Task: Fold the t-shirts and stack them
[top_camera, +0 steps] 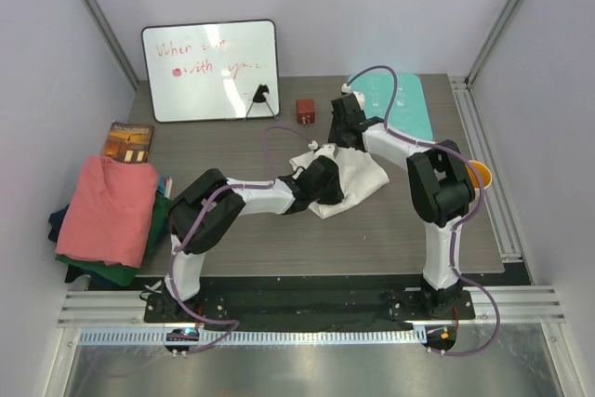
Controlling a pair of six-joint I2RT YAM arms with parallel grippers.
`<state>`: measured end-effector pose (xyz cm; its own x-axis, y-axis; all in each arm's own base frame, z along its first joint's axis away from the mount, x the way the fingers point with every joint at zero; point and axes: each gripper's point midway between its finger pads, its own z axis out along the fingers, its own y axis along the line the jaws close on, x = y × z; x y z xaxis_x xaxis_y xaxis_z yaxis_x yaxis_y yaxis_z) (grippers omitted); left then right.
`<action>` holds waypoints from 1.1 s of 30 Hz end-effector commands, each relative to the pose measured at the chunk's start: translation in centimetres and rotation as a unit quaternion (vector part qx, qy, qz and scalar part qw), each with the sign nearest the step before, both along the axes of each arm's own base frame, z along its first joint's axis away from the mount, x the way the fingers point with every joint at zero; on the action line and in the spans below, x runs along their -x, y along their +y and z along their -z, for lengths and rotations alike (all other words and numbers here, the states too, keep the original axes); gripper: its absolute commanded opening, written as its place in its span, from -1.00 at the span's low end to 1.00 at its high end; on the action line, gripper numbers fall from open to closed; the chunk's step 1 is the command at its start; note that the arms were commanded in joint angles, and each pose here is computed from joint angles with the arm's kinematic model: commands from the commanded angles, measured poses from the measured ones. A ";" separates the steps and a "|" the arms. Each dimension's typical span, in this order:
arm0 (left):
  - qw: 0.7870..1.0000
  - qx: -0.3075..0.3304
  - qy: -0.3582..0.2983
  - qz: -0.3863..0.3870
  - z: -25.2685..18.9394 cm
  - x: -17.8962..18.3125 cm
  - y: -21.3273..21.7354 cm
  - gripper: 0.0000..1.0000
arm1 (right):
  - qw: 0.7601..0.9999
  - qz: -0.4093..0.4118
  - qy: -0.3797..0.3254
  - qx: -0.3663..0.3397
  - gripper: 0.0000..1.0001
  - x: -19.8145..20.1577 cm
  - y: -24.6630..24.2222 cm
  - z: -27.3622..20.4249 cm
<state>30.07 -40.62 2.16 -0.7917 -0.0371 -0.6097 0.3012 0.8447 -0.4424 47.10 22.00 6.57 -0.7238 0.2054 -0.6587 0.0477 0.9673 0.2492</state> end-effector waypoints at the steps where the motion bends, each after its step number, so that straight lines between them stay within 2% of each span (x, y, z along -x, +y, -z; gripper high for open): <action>1: 0.961 -0.201 0.182 0.052 10.9 10.5 9.4 -0.75 | 0.999 -0.007 -0.053 -0.006 -0.57 -2.9 0.6 -3.6; 7: 0.967 -0.194 0.162 0.037 9.1 10.0 9.7 -0.50 | 0.998 -0.001 -0.064 0.011 -0.56 -1.9 -1.1 -7.1; 8: 0.969 -0.192 0.151 0.031 8.3 9.6 9.6 -0.46 | 0.998 0.003 -0.056 0.018 -0.56 -1.0 -1.8 -6.4; 9: 0.970 -0.190 0.146 0.029 7.7 9.3 9.5 -0.39 | 0.997 0.005 -0.074 0.012 -0.55 -0.4 -2.2 -8.3; 13: 0.978 -0.176 0.106 0.019 4.0 7.1 8.1 -0.29 | 0.998 0.005 -0.063 0.017 -0.50 2.5 -3.5 -8.1; 22: 0.987 -0.152 0.051 -0.011 -3.0 3.4 7.8 -0.24 | 0.999 -0.006 0.032 0.015 -0.56 9.2 -5.1 0.0; 31: 0.987 -0.145 0.031 -0.058 -6.9 0.8 11.7 -0.23 | 0.999 -0.020 0.046 -0.001 -0.56 12.1 -4.7 1.3; 33: 0.986 -0.147 0.021 -0.076 -7.5 0.0 12.8 -0.14 | 0.998 -0.021 0.058 0.003 -0.57 12.4 -4.8 2.1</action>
<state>28.71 -30.20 7.01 -0.8489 0.0410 -0.5270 0.1804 0.9596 -0.2159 34.53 16.33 3.36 -0.8241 0.1537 -0.5452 0.0531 0.9792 0.1957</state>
